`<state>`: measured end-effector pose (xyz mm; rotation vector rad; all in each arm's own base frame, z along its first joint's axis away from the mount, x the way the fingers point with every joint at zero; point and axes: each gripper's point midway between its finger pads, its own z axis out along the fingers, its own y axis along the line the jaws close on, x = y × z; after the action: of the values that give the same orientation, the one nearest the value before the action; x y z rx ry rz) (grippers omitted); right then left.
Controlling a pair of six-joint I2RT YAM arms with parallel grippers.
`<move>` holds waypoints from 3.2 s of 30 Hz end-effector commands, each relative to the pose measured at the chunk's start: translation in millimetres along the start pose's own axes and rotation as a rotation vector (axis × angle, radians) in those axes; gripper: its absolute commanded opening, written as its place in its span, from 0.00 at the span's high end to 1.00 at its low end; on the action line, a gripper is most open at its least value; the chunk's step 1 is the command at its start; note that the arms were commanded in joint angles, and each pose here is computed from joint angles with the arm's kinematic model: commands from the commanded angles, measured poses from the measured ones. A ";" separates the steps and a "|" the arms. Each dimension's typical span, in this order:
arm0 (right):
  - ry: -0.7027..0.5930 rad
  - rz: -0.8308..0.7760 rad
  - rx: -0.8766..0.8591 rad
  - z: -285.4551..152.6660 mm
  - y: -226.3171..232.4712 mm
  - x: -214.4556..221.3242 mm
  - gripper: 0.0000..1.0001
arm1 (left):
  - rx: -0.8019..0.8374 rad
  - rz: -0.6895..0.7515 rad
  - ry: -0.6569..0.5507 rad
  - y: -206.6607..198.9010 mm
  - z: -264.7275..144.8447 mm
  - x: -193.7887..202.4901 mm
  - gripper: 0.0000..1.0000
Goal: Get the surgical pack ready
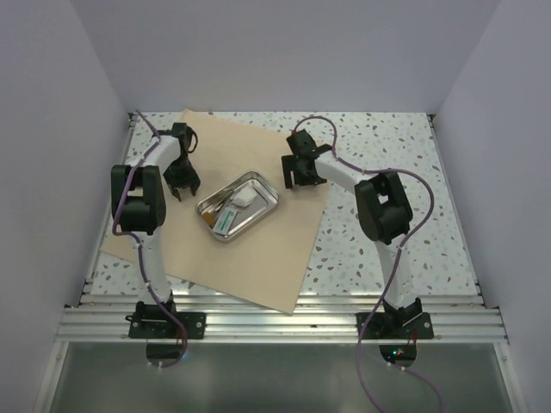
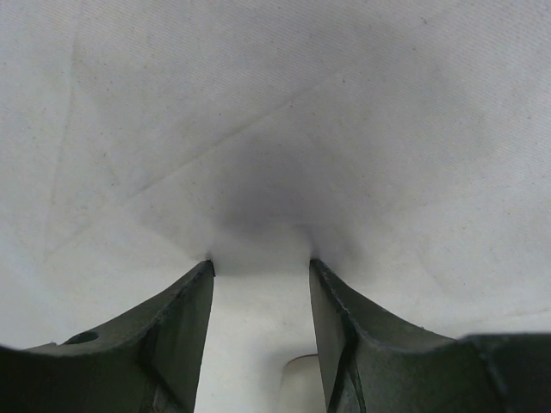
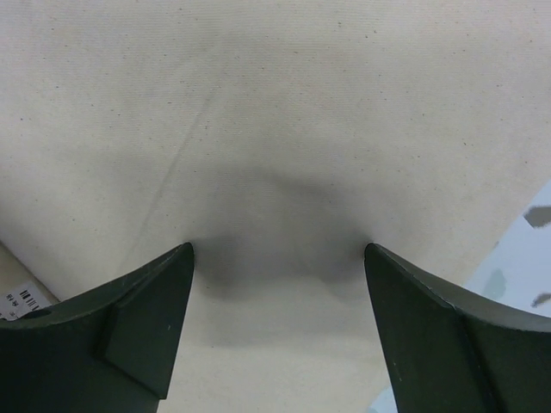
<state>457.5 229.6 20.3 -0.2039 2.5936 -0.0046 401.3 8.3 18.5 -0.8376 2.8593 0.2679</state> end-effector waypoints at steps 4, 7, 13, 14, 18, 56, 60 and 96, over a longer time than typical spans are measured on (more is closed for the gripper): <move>0.313 -0.020 0.244 -7.1 -87.1 95.5 0.16 | 0.129 0.085 0.001 -58.3 4.9 4.7 0.47; 0.273 0.024 0.184 -26.4 -74.8 75.7 0.16 | 0.102 0.057 -0.083 -45.8 -17.0 -12.9 0.46; 0.158 0.014 0.058 -61.4 -40.5 25.7 0.17 | 0.060 -0.053 -0.236 -5.2 -73.4 -34.8 0.46; 0.144 0.010 0.039 -65.7 -32.7 17.3 0.17 | 0.056 -0.069 -0.257 4.0 -84.1 -30.5 0.46; 0.155 0.000 -0.024 -62.2 -12.8 10.9 0.20 | 0.096 -0.076 -0.244 14.9 -90.9 -4.4 0.47; 0.130 -0.023 -0.180 -29.9 74.8 -14.3 0.24 | 0.372 0.054 0.053 -45.0 -78.7 133.8 0.71; 0.120 -0.035 -0.170 -31.4 72.5 -16.9 0.23 | 0.371 0.052 0.049 -47.5 -79.7 129.7 0.71; 0.117 -0.041 -0.162 -24.2 69.4 -20.0 0.23 | 0.383 0.081 0.047 -64.0 -71.3 120.5 0.71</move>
<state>454.1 284.3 44.1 -0.2912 2.7121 0.1292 293.3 -99.0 42.8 -0.7238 2.9505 -0.1340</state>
